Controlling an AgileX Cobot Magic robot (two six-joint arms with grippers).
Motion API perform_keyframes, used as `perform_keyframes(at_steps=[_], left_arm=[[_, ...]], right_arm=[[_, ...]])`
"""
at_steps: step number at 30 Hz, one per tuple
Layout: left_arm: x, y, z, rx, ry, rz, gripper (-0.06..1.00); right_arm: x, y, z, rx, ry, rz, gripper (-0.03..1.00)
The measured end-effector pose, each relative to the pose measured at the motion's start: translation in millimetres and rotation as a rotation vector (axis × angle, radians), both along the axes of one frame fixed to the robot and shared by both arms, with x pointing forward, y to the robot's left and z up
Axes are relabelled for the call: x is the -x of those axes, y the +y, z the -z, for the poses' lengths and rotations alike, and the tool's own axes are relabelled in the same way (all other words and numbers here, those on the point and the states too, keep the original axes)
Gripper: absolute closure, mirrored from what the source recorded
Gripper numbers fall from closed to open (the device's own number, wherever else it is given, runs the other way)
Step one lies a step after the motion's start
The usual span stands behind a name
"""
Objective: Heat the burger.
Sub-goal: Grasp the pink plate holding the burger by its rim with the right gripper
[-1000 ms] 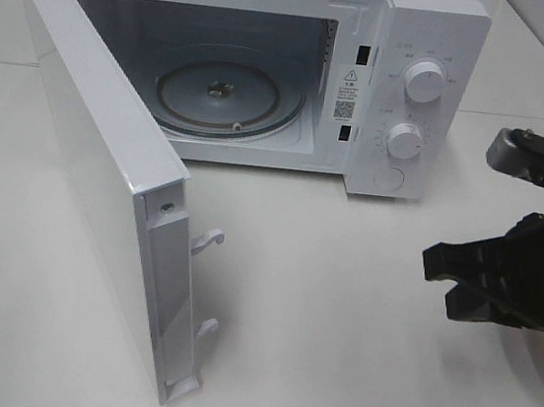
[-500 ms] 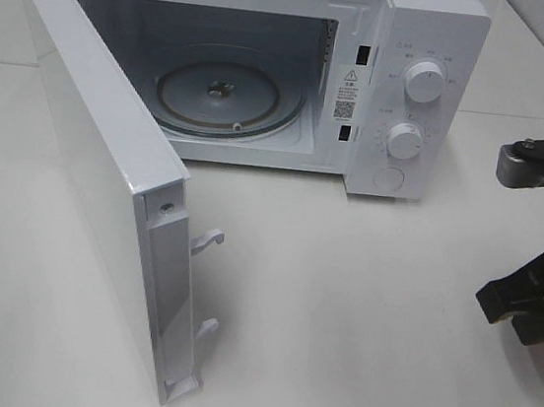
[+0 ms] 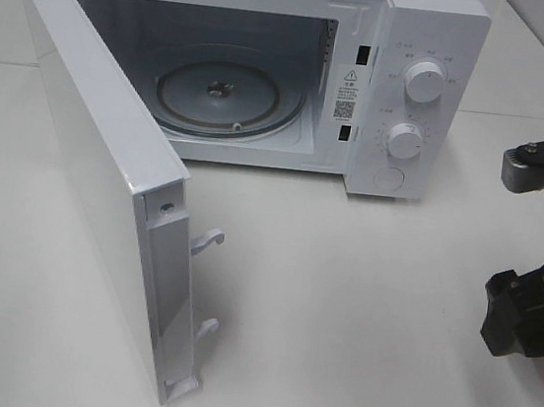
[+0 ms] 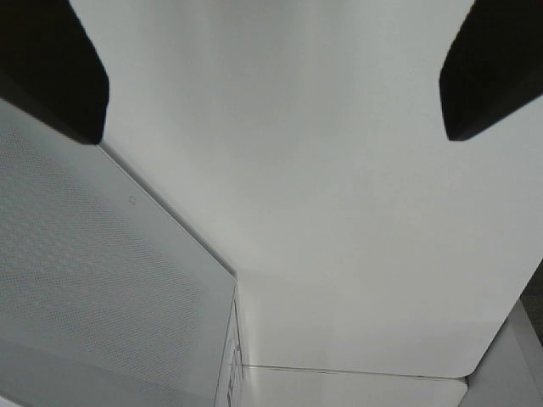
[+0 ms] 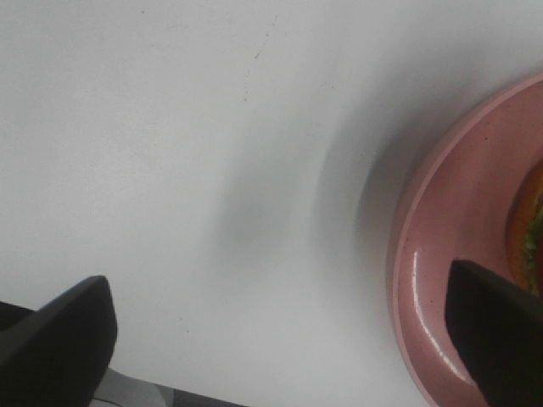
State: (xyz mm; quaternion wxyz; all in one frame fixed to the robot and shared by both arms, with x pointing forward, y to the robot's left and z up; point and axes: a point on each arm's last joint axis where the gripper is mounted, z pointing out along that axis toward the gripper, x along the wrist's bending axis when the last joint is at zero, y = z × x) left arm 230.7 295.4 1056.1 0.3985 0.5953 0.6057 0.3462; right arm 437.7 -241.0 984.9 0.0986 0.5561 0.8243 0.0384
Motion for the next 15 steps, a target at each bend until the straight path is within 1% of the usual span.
perform_keyframes(at_steps=[4,7,9,10,11,13,14,15], left_arm=[[0,0,0,0.000,0.000,0.000,-0.03],[0,0,0,0.000,0.000,0.000,-0.03],[0,0,0,0.000,0.000,0.000,-0.03],[0,0,0,0.000,0.000,0.000,-0.03],[0,0,0,0.000,0.000,0.000,-0.03],[0,0,0,0.000,0.000,0.000,-0.03],[0,0,0,0.000,0.000,0.000,-0.03],[0,0,0,0.000,0.000,0.000,-0.03]], right_arm=[[0,-1,0,0.008,-0.003,-0.004,0.00],[-2,-6,0,0.018,-0.007,0.022,0.00],[-4,-16,0,0.026,-0.009,0.065,0.00],[-4,-16,0,0.026,-0.009,0.065,0.00],[-6,-24,0,0.026,-0.009,0.103,0.01],[-6,-28,0,0.026,-0.009,0.122,0.01],[-7,-34,0,0.025,-0.009,0.157,0.02],[-7,-34,0,0.025,-0.009,0.157,0.02]])
